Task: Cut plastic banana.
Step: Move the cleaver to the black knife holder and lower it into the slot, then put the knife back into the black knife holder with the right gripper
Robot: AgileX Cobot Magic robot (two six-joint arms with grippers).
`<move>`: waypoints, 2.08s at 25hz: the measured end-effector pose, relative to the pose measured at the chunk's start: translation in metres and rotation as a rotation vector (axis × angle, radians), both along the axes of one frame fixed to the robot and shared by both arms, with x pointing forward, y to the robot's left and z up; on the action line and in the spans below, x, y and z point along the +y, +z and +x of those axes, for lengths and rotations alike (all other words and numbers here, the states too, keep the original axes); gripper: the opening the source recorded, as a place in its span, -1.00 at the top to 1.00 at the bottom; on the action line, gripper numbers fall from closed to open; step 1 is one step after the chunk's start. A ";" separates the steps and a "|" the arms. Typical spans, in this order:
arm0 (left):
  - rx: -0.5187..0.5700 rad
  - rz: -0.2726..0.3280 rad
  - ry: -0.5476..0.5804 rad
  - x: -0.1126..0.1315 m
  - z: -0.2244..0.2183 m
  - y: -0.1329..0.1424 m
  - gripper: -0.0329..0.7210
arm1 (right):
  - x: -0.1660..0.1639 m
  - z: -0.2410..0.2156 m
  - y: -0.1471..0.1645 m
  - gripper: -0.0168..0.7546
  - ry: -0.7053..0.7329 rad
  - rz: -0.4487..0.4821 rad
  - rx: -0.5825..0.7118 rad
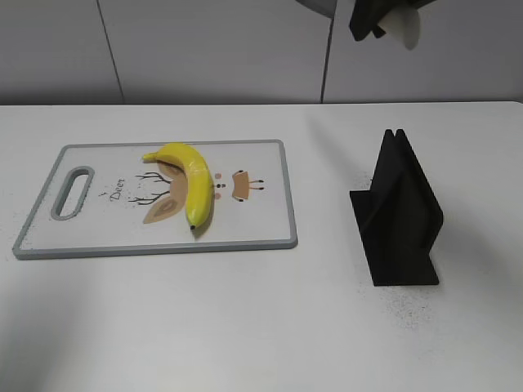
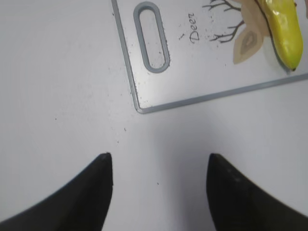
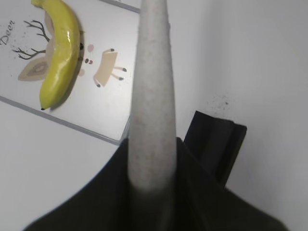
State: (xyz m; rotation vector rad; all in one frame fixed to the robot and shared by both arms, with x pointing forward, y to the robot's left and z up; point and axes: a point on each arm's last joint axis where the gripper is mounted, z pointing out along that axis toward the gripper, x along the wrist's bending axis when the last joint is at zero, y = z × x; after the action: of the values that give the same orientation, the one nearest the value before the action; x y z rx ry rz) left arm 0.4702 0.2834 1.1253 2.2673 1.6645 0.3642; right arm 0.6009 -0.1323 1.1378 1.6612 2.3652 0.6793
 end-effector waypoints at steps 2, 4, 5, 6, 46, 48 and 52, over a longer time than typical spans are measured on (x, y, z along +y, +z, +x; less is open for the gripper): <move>-0.013 -0.002 0.002 0.001 -0.020 -0.001 -0.66 | -0.006 -0.010 0.001 0.54 -0.021 -0.010 0.011; -0.033 -0.004 0.005 0.002 -0.042 -0.002 -0.65 | -0.011 -0.020 0.003 0.54 -0.035 -0.020 0.014; -0.052 -0.005 0.006 0.003 -0.053 -0.001 -0.65 | -0.014 -0.025 0.004 0.54 -0.041 -0.021 0.016; -0.060 -0.007 0.008 0.003 -0.062 -0.002 -0.65 | -0.017 -0.032 0.007 0.54 -0.048 -0.019 0.015; -0.629 -0.130 0.115 0.011 -0.235 -0.085 -0.65 | -0.070 -0.143 -0.080 0.54 -0.312 0.051 0.064; -0.635 -0.132 0.117 0.011 -0.235 -0.084 -0.65 | -0.070 -0.142 -0.081 0.54 -0.315 0.053 0.063; -0.637 -0.132 0.117 0.011 -0.235 -0.084 -0.65 | -0.069 -0.139 -0.084 0.54 -0.326 0.062 0.054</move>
State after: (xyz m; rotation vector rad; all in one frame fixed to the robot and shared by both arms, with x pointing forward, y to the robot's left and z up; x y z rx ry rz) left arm 0.2352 0.2949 1.0415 1.7059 1.4241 0.8682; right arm 0.4616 -0.2009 1.0539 2.0515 2.0517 0.6569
